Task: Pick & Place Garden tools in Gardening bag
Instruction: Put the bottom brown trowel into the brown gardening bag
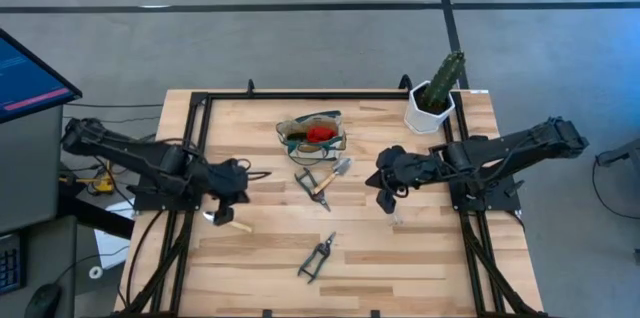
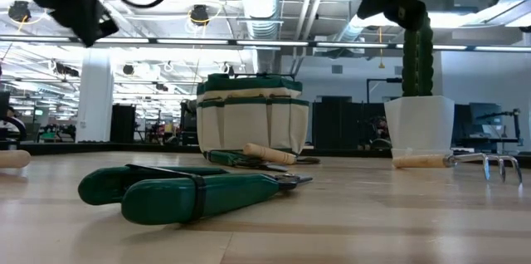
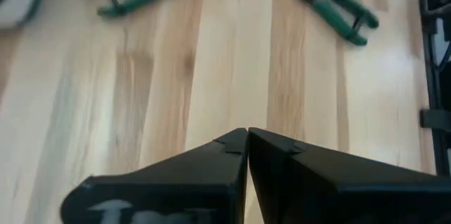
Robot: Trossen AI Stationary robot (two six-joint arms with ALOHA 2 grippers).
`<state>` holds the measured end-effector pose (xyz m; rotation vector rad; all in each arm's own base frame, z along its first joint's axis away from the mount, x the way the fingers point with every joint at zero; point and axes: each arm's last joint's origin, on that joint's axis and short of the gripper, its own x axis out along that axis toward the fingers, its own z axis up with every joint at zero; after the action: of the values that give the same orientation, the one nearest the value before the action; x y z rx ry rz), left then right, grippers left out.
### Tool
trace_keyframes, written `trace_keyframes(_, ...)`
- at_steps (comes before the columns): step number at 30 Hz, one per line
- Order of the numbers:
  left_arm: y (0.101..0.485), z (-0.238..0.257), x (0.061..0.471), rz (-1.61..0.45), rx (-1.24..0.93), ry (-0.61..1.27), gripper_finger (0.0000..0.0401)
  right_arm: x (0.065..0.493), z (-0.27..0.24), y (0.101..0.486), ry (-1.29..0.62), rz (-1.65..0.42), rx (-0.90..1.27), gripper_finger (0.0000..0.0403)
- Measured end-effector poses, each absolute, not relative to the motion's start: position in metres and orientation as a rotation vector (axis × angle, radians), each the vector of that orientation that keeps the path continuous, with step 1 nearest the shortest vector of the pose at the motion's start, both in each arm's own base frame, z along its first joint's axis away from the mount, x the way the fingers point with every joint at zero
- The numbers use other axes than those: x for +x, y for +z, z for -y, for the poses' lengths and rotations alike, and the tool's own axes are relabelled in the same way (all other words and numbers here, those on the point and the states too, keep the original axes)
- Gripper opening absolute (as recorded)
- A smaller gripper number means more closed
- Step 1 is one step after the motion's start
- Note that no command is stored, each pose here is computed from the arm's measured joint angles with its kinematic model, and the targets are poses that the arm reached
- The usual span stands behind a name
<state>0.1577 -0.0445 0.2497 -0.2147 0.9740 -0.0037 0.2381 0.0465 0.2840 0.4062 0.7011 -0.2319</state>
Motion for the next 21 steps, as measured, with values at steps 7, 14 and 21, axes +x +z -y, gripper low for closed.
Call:
trace_keyframes(7,0.242,0.058,0.160,-1.030,-0.180,-0.016,0.0002,0.239,-0.043,0.284,-0.248,-0.695,0.412,0.0000)
trace_keyframes(14,0.215,0.077,0.174,-1.176,-0.069,0.004,0.0002,0.239,-0.042,0.284,-0.252,-0.693,0.414,0.0000)
trace_keyframes(21,0.200,0.089,0.178,-1.262,-0.007,-0.028,0.0002,0.239,-0.042,0.284,-0.251,-0.693,0.413,0.0000)
